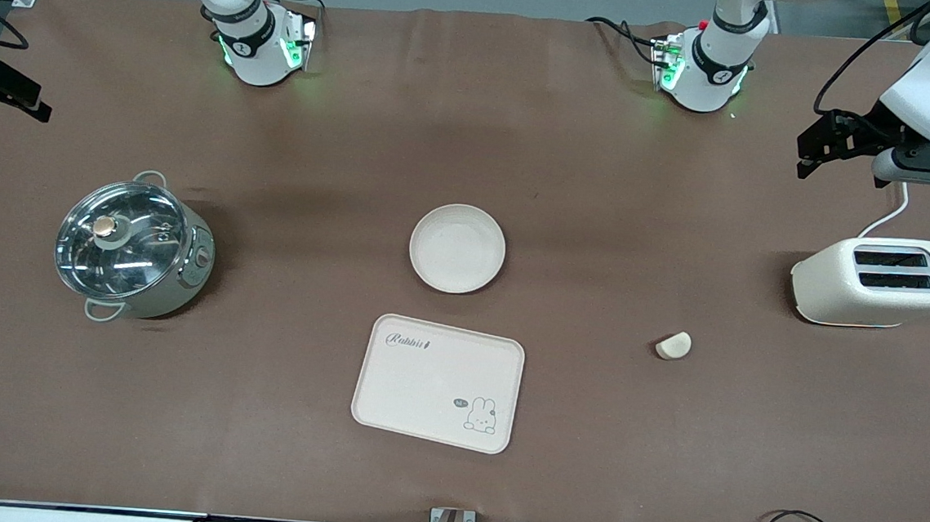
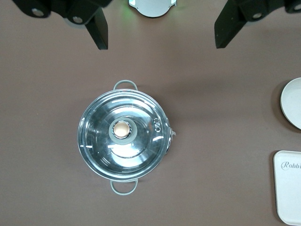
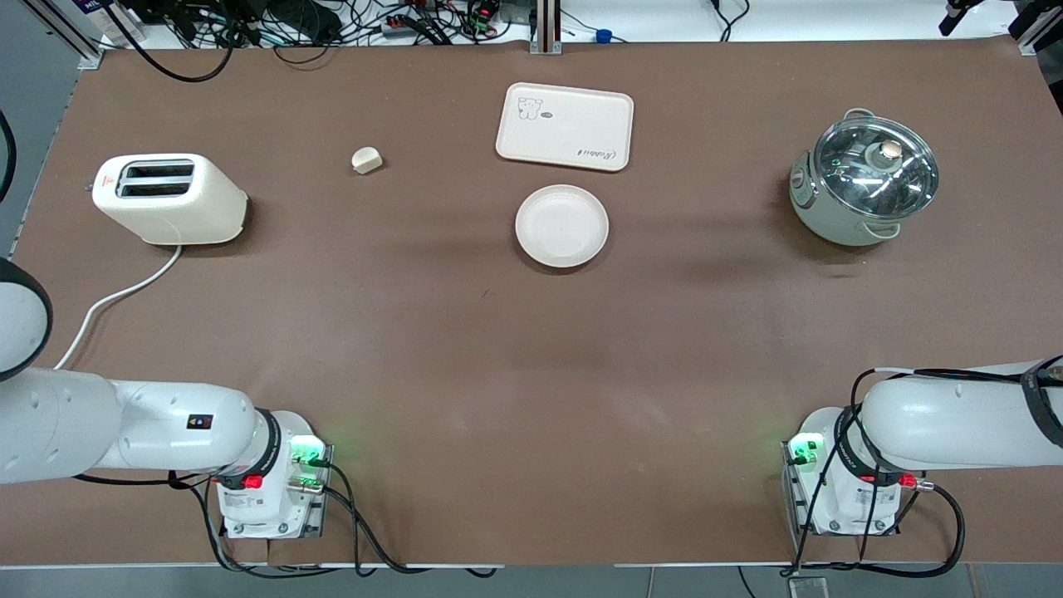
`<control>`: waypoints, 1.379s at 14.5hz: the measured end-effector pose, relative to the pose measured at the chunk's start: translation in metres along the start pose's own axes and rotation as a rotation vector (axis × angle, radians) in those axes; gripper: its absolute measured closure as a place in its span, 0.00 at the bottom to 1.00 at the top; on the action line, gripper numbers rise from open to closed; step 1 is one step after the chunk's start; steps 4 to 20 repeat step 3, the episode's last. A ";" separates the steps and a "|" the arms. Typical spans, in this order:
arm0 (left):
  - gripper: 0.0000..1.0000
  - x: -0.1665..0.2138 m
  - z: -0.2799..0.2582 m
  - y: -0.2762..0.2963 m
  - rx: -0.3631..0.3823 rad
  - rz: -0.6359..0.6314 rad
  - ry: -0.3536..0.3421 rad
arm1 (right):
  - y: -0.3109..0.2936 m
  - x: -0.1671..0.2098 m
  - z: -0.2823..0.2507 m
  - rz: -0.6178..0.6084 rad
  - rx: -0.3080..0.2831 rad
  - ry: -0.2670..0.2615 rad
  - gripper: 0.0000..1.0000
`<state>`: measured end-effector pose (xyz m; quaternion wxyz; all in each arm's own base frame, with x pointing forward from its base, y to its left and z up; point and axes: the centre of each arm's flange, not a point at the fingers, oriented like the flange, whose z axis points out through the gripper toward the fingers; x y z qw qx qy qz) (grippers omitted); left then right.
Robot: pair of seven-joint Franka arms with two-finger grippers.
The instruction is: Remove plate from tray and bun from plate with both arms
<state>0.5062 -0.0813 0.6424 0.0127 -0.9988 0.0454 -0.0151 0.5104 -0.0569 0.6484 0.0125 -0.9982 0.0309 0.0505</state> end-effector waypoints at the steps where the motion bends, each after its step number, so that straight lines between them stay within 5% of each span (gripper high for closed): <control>1: 0.00 0.000 0.000 -0.002 0.000 -0.004 -0.009 | 0.001 0.000 0.000 0.001 0.000 -0.002 0.00; 20: 0.00 0.000 -0.002 -0.005 0.000 -0.008 -0.036 | 0.001 0.000 0.001 0.002 0.000 -0.005 0.00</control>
